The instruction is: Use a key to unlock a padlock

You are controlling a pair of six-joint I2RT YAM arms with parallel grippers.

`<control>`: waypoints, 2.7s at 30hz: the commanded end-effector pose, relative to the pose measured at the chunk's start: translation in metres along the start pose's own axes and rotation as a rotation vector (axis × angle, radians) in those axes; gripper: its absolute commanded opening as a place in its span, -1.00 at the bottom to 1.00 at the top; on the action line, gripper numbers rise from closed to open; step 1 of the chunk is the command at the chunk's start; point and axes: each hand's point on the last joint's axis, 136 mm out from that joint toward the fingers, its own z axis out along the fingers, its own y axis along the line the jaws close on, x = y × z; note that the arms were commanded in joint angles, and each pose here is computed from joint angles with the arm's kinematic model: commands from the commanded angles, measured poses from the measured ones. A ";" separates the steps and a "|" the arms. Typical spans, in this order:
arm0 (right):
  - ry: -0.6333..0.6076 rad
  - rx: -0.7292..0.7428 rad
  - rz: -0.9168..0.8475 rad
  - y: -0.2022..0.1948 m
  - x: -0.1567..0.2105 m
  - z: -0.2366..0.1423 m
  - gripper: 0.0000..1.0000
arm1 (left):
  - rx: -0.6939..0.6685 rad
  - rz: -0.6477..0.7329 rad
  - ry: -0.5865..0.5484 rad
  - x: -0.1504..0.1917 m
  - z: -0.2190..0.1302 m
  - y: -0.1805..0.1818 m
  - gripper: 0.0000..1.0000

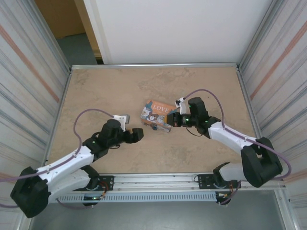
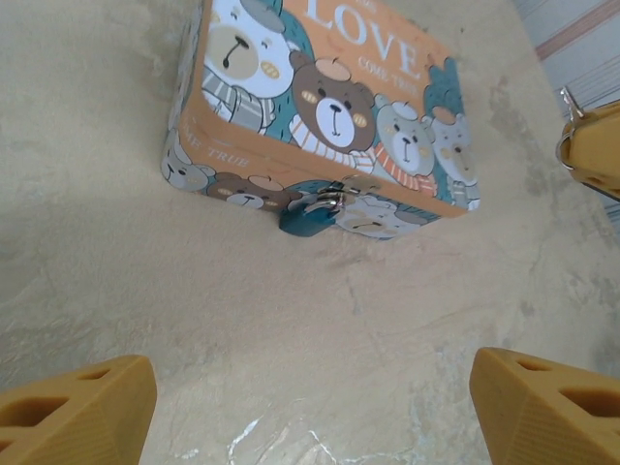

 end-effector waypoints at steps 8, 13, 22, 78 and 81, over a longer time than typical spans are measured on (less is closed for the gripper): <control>-0.011 -0.045 0.017 -0.018 -0.026 0.021 -1.00 | 0.115 0.008 0.034 -0.009 0.036 -0.025 0.72; 0.007 -0.010 0.040 -0.037 -0.017 0.031 -1.00 | 0.129 0.012 0.049 -0.007 0.048 -0.026 0.72; 0.068 0.025 0.074 -0.057 0.013 0.040 -1.00 | 0.154 0.016 0.067 -0.006 0.068 -0.028 0.63; 0.130 0.049 0.068 -0.058 0.043 0.054 -1.00 | 0.140 0.093 0.057 0.002 0.129 -0.011 0.16; 0.128 0.048 0.066 -0.057 0.042 0.054 -1.00 | 0.146 0.101 0.060 0.003 0.130 -0.015 0.11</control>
